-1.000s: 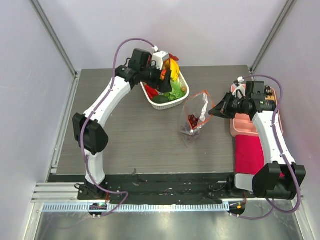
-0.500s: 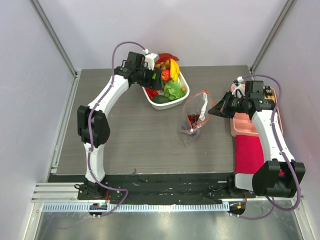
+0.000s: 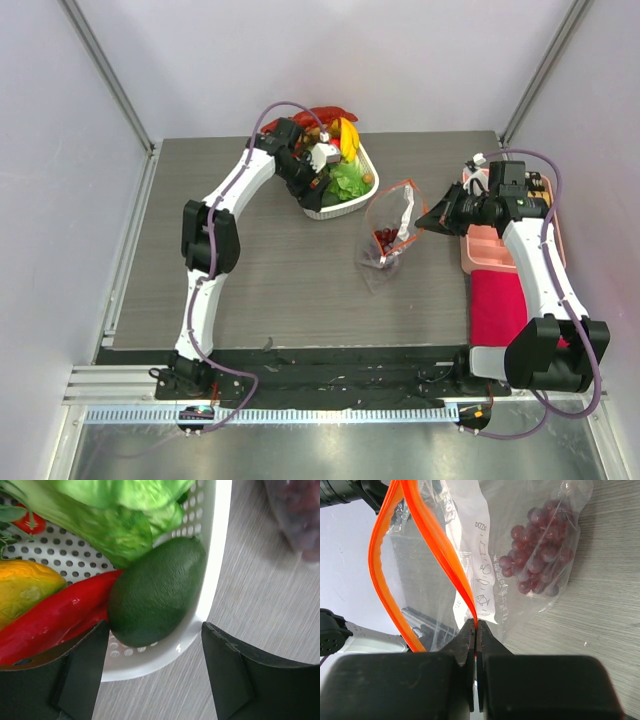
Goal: Place the food in the zip-top bag and seal the zipper
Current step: Pick up the fake fruit from the bin.
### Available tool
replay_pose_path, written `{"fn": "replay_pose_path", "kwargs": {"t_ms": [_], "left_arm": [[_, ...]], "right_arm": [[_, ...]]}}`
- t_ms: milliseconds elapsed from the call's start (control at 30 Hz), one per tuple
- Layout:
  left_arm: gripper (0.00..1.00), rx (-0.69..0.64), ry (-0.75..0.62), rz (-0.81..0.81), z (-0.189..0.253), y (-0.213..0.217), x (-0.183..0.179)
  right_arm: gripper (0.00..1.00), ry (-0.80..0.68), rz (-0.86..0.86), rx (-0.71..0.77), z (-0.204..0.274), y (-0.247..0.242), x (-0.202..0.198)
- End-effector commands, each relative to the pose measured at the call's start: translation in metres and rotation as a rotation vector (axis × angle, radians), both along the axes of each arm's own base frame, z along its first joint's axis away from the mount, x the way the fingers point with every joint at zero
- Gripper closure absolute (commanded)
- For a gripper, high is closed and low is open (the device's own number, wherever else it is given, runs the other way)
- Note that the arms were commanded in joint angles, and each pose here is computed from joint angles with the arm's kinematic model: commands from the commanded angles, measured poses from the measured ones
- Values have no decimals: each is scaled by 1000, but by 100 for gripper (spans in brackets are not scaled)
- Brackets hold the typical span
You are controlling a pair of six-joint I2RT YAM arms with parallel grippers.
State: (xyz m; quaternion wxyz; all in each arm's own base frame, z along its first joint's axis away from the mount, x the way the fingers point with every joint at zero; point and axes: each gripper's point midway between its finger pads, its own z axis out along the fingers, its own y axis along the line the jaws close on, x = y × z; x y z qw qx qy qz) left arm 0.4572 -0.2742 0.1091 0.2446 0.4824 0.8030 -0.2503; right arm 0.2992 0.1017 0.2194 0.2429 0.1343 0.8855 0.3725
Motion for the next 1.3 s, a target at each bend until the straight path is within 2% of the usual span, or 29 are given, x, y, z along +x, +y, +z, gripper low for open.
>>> {"fn": "replay_pose_path", "kwargs": {"t_ms": [0, 167, 233, 267, 300, 367, 533, 867, 933, 1100, 1267], "left_arm": [[26, 51, -78, -149, 6, 0, -7], [38, 37, -84, -123, 1, -5, -2], [40, 9, -81, -122, 3, -9, -1], [39, -20, -69, -120, 6, -13, -3], [32, -34, -59, -117, 6, -16, -4], [29, -58, -64, -96, 7, -21, 1], [28, -94, -53, -8, 8, -29, 13], [27, -129, -22, 40, -4, -37, 22], [31, -121, -16, 45, -9, -37, 23], [55, -131, -23, 41, 2, -36, 20], [60, -185, -124, 55, 54, -34, 19]], "right_arm": [[99, -30, 4, 10, 6, 0, 8], [99, -30, 4, 12, 7, 0, 10], [99, -34, 5, 11, 8, 0, 10], [99, -34, 4, 10, 8, 0, 10], [99, -36, 4, 10, 8, 0, 10], [99, -38, 4, 11, 10, 0, 11], [99, -35, 4, 15, 10, 1, 12], [99, -34, 8, 16, 9, 1, 13], [99, -37, 7, 15, 10, 1, 13], [99, -41, 9, 15, 12, 1, 14], [99, -45, 14, 11, 11, 0, 14]]}}
